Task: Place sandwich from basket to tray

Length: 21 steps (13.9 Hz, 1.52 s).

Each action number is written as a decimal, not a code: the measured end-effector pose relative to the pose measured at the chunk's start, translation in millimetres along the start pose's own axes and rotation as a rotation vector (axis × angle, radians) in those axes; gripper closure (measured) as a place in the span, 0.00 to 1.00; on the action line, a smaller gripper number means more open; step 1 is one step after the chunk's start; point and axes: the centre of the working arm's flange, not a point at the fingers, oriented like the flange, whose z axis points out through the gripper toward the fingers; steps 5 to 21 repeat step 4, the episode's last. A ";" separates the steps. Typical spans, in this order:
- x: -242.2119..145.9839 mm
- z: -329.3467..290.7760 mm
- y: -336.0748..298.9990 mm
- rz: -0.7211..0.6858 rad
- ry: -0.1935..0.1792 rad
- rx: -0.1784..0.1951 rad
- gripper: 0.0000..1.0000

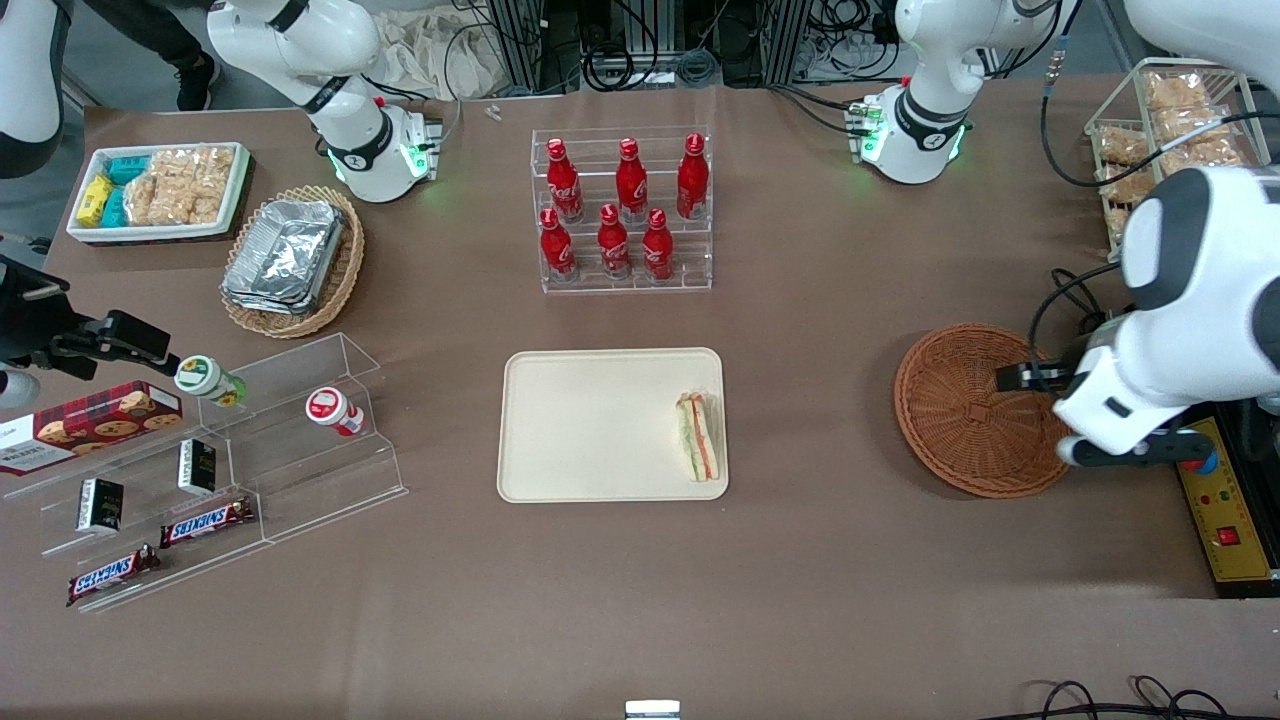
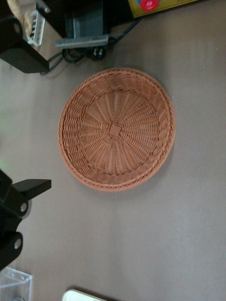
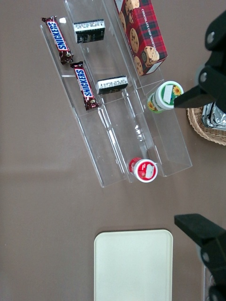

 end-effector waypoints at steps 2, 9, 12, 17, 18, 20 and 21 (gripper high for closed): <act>-2.2 -5.7 -20.4 0.049 0.010 0.005 0.00; -2.4 -11.6 -25.8 0.059 0.028 0.006 0.00; -2.4 -11.6 -25.8 0.059 0.028 0.006 0.00; -2.4 -11.6 -25.8 0.059 0.028 0.006 0.00; -2.4 -11.6 -25.8 0.059 0.028 0.006 0.00; -2.4 -11.6 -25.8 0.059 0.028 0.006 0.00; -2.4 -11.6 -25.8 0.059 0.028 0.006 0.00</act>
